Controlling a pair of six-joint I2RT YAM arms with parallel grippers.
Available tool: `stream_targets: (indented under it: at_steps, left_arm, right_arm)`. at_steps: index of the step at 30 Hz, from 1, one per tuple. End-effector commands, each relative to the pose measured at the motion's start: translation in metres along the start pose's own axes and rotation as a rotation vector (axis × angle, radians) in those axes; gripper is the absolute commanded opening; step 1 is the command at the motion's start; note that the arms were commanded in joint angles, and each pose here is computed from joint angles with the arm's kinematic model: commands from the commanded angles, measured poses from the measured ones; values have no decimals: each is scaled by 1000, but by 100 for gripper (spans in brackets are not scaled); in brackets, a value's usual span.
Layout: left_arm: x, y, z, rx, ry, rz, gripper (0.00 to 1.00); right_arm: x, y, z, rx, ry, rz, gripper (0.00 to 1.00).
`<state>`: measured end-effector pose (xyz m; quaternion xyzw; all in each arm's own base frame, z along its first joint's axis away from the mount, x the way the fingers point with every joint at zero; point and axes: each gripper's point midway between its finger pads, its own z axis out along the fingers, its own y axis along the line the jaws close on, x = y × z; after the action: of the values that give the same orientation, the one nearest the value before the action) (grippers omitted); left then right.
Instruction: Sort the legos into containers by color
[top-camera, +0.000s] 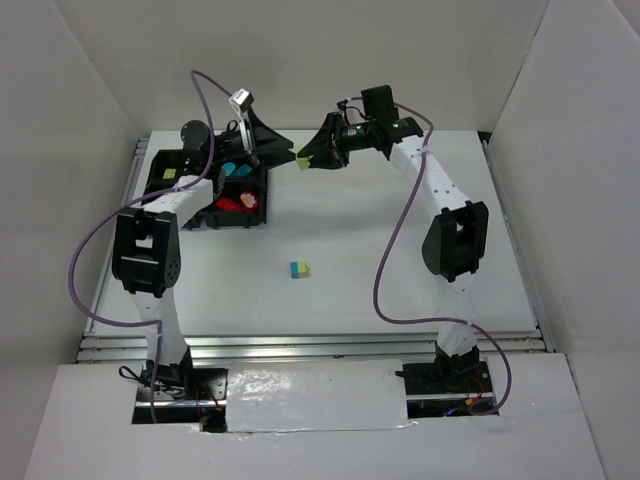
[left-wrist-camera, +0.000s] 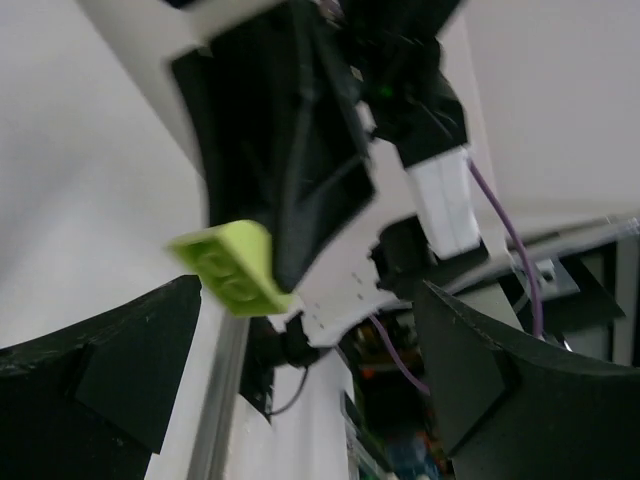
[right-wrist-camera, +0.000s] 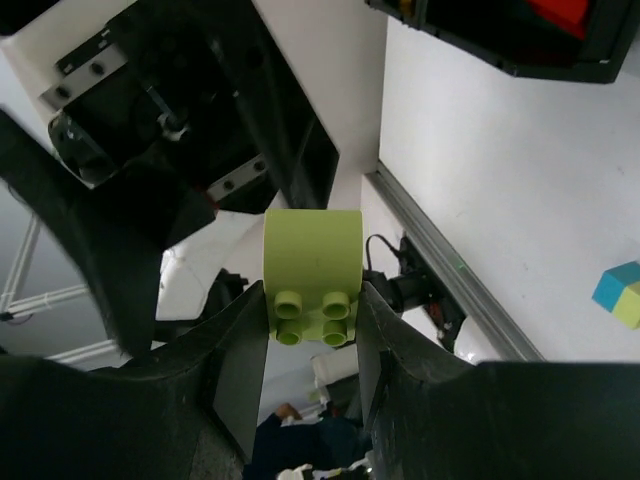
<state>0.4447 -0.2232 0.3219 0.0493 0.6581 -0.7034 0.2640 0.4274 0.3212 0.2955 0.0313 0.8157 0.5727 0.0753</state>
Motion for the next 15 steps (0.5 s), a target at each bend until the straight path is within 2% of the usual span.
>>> stream_targets:
  at_steps: [1, 3, 8, 9, 10, 11, 12, 13, 14, 15]
  left_arm:
    - [32, -76, -20, 285, 112, 515, 99]
    - [23, -67, -15, 262, 103, 551, 100]
    - [2, -55, -6, 162, 72, 618, 100]
    - [-1, -48, -4, 105, 74, 632, 99]
    - [-15, -40, 1, 37, 61, 781, 99]
    - [-13, -37, 0, -2, 82, 674, 100]
    - [-22, -24, 1, -74, 63, 671, 99]
    - [-17, -8, 2, -175, 120, 718, 100]
    - [-26, 14, 1, -302, 113, 755, 99]
    - [-25, 21, 3, -334, 146, 832, 100]
  right_arm:
    - [16, 34, -12, -90, 42, 2, 0]
    - [26, 46, -17, -119, 64, 13, 0]
    - [35, 43, -22, -94, 77, 60, 0]
    - [38, 41, -22, -91, 83, 74, 0]
    - [41, 43, -24, -106, 78, 97, 0]
    - [41, 44, -24, -105, 80, 123, 0]
    - [44, 53, -30, -123, 71, 121, 0]
    - [45, 55, -30, -149, 75, 111, 0]
    - [48, 65, -34, -173, 83, 145, 0]
    - [46, 73, -36, -211, 79, 117, 0]
